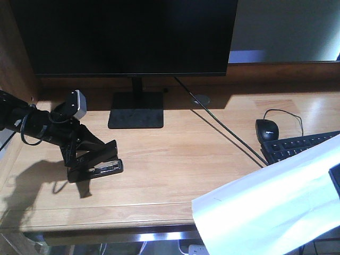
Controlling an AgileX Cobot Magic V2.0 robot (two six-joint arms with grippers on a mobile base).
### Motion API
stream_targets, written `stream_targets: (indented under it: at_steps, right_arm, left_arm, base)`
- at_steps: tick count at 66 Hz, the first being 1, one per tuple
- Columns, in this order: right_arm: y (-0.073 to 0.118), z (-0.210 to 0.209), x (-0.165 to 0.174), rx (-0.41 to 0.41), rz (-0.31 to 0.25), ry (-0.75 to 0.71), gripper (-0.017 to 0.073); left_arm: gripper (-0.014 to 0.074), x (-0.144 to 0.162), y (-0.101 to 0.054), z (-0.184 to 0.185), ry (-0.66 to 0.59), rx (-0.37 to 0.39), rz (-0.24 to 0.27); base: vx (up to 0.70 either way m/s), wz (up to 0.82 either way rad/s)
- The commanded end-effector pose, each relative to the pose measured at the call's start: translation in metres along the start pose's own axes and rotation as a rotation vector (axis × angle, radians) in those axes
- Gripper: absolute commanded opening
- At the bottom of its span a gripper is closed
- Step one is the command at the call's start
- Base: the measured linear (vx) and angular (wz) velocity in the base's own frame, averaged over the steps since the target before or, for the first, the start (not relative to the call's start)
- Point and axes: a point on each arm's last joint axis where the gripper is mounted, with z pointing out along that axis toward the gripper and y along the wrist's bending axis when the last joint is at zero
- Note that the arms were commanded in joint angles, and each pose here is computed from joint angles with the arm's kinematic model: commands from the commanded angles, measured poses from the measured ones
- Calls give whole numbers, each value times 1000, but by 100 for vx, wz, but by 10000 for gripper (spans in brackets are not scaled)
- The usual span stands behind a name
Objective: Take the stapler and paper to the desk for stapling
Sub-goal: 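Set the stapler down on the desk near the monitor base with the left gripper, then swing the right gripper with the white paper over the desk beside the stapler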
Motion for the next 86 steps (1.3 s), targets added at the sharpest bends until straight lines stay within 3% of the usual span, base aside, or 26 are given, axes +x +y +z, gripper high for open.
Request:
stream_targets:
  at_steps: [1,36,45,53,67,76,86]
  right_arm:
    - [4,0,-1,-55,0,-10,-1]
    - [-1,0,-2,4,20,-22,-1]
    - [8,6,6,-33,-110,113,-1]
    - [22,19,12,-80,-191,255,-1]
    - [31,53,13,-62,-348,459,-1]
    - [30,77,14,-80,-393,549,-1]
    - [21,104,16,-68,-381,617,-1]
  left_arm:
    - [-6,-27,-1,-18,-68,-38,31]
    - [-6,-27,-1,-18,-68,-38,31]
    - [-6,-27,-1,-18,-68,-38,31]
    - [-6,-27,-1,-18,-68,-38,31]
    - [-6,-27,-1,-18,-68,-38,31]
    - [-6,-27,-1,-18,-68,-38,31]
    - [-6,-27,-1,-18,-68,-38,31]
  base:
    - [0,0]
    - [0,0]
    - [0,0]
    - [0,0]
    - [0,0]
    - [0,0]
    - [0,0]
